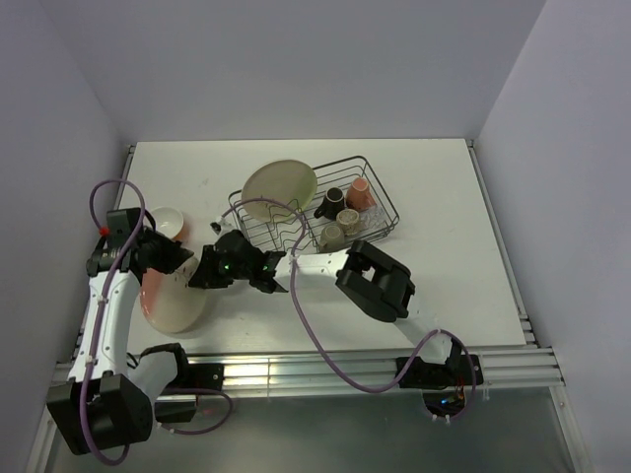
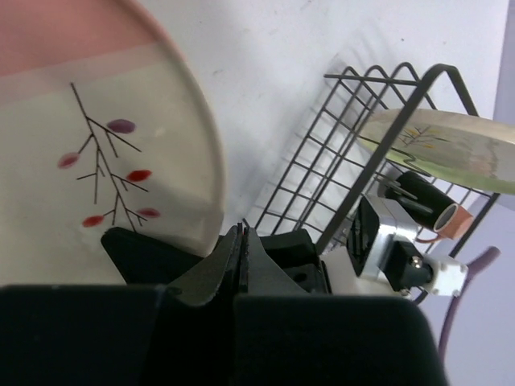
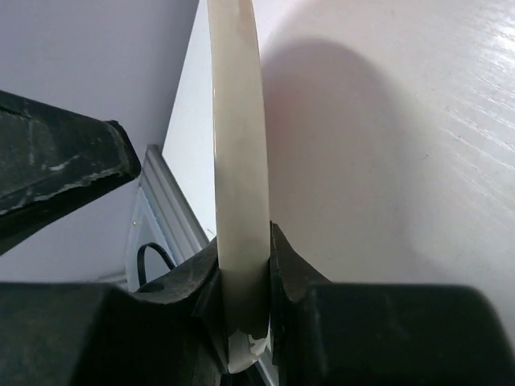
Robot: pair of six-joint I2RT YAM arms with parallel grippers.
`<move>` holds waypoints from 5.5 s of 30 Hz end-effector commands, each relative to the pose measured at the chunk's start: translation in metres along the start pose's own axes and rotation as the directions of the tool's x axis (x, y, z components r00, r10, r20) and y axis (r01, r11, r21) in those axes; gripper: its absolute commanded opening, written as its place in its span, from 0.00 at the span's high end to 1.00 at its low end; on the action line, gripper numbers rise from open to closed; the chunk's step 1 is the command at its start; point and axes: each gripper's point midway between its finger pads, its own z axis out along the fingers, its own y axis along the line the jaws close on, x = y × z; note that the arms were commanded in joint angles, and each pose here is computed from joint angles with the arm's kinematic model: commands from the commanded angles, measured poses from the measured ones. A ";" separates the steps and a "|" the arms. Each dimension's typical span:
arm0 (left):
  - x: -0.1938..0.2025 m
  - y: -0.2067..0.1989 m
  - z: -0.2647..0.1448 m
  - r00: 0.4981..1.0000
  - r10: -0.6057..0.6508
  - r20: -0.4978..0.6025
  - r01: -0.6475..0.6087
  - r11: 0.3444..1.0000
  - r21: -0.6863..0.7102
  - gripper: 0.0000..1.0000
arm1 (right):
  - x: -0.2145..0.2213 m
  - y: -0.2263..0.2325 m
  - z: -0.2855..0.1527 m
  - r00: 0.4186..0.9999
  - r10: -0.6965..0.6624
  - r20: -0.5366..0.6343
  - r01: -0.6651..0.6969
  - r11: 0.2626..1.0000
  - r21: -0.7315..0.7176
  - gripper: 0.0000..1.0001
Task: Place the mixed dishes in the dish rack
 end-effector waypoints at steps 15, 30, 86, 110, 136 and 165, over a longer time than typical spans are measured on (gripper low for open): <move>-0.065 -0.072 -0.110 0.918 0.072 0.391 -0.176 0.956 0.236 0.17 | -0.046 0.123 -0.077 0.970 -0.243 -0.002 0.207 0.828 -0.522 1.00; -0.081 -0.143 -0.264 0.686 0.037 0.727 -0.495 0.756 0.428 0.11 | -0.138 0.173 -0.185 0.858 -0.496 0.130 0.483 0.698 -0.528 1.00; -0.038 -0.074 -0.134 0.824 0.157 0.545 -0.426 0.805 0.412 0.10 | -0.262 -0.002 -0.256 -0.308 -0.951 -0.010 0.943 -0.304 -0.133 1.00; -0.037 -0.070 -0.121 0.835 0.160 0.526 -0.414 0.812 0.411 0.09 | -0.249 -0.034 -0.226 -0.381 -0.924 -0.025 0.904 -0.367 -0.220 1.00; -0.037 -0.054 -0.081 0.889 0.116 0.444 -0.306 0.870 0.387 0.10 | -0.242 -0.086 -0.182 -0.328 -0.942 -0.074 0.911 -0.295 -0.289 0.78; -0.077 0.010 0.032 0.933 -0.168 0.318 0.181 0.983 -0.011 0.14 | -0.267 -0.035 -0.212 -0.232 -0.973 -0.006 0.967 -0.230 -0.111 0.35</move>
